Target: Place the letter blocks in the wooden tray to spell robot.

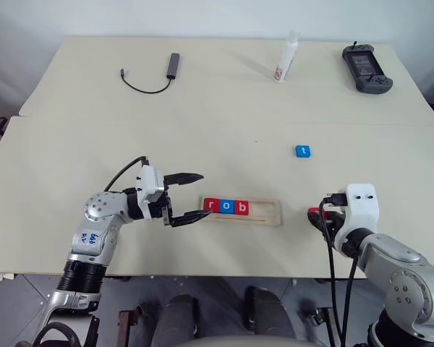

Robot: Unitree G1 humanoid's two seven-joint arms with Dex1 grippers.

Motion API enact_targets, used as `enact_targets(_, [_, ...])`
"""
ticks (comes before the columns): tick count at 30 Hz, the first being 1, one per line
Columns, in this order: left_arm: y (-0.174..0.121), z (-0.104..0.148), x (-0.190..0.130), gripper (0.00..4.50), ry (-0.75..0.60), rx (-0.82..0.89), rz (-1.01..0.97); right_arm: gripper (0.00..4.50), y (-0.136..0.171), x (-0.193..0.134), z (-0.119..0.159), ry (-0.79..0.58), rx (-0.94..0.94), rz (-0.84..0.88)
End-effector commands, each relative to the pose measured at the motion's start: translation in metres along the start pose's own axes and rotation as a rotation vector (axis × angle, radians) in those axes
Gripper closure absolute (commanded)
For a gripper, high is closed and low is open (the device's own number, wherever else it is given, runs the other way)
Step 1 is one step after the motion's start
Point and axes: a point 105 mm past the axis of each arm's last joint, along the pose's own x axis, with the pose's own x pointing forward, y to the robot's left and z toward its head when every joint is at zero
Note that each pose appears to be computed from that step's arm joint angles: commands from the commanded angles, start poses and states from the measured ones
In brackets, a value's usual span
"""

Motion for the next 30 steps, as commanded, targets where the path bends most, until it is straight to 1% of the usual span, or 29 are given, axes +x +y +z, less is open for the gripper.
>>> enact_targets(1, [0.002, 0.004, 0.0, 0.0, -0.006, 0.032, -0.008, 1.38, -0.006, -0.008, 0.011, -0.042, -0.058, 0.031])
enact_targets(5, [0.002, 0.003, -0.003, 0.0, -0.001, 0.043, 0.004, 0.07, -0.025, -0.013, 0.026, -0.043, -0.187, 0.097])
enact_targets(8, [0.001, 0.003, -0.005, 0.0, 0.002, 0.049, 0.007, 0.03, -0.029, -0.016, 0.039, -0.063, -0.272, 0.181])
enact_targets(9, [0.0, 0.004, -0.006, 0.0, 0.003, 0.052, 0.01, 0.03, -0.03, -0.017, 0.043, -0.068, -0.338, 0.218])
enact_targets(10, [-0.001, 0.004, -0.007, 0.0, 0.003, 0.054, 0.014, 0.03, -0.029, -0.019, 0.045, -0.075, -0.431, 0.301])
enact_targets(13, [-0.007, 0.005, -0.011, 0.0, 0.005, 0.043, 0.009, 0.03, -0.033, -0.025, 0.037, -0.047, -0.648, 0.526])
enact_targets(15, [-0.008, 0.005, -0.013, 0.0, 0.008, 0.041, 0.013, 0.03, -0.043, -0.021, 0.034, -0.025, -0.725, 0.591])
enact_targets(20, [-0.009, 0.007, -0.017, 0.0, 0.019, 0.045, 0.036, 0.03, -0.055, -0.01, 0.032, -0.002, -0.864, 0.702])
enact_targets(25, [-0.014, 0.008, -0.02, 0.0, 0.032, 0.049, 0.034, 0.03, -0.06, 0.005, 0.03, 0.019, -0.945, 0.755])
enact_targets(30, [-0.016, 0.008, -0.022, 0.0, 0.043, 0.052, 0.038, 0.03, -0.057, 0.017, 0.03, 0.007, -0.941, 0.771])
